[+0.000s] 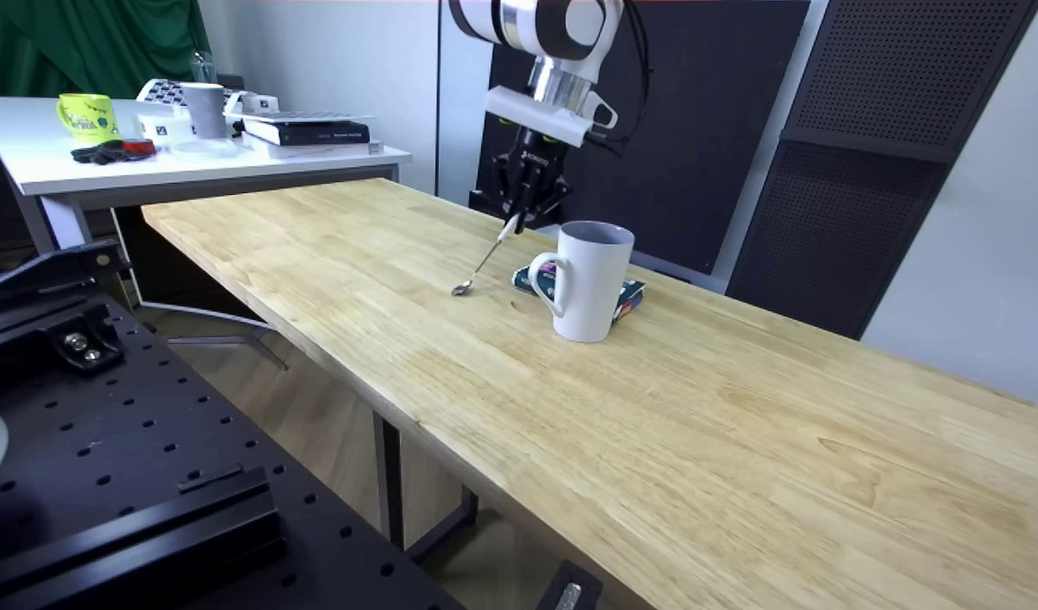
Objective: Pick the spoon and put it in the cup, then put it back on the table
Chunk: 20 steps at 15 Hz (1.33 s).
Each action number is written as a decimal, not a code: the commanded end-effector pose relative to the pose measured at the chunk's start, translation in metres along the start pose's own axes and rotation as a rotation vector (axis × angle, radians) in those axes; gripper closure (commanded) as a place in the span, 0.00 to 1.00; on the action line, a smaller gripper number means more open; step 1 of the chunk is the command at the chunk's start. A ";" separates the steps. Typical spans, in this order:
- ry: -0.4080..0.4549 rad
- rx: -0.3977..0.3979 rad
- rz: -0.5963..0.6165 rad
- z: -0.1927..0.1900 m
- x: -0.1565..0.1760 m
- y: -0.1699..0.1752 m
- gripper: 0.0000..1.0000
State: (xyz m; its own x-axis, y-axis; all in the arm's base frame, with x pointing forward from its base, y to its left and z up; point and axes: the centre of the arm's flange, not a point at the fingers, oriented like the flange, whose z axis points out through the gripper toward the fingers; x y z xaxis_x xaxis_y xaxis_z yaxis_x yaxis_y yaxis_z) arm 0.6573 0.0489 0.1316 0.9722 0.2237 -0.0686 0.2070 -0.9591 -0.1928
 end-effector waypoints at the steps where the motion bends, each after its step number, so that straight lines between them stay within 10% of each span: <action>1: 0.027 -0.093 0.038 0.016 0.001 -0.002 0.96; 4: 0.049 -0.139 0.042 0.024 0.000 -0.003 0.96; 5: 0.053 -0.147 0.048 0.026 0.000 -0.003 0.62; 14: 0.044 -0.170 0.075 -0.036 -0.010 -0.019 0.04; 20: 0.028 -0.156 0.108 -0.083 -0.008 -0.019 0.00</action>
State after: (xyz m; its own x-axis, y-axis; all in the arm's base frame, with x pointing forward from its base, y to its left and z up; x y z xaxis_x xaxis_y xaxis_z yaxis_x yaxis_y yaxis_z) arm 0.6543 0.0510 0.2180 0.9920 0.1142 -0.0530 0.1127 -0.9931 -0.0318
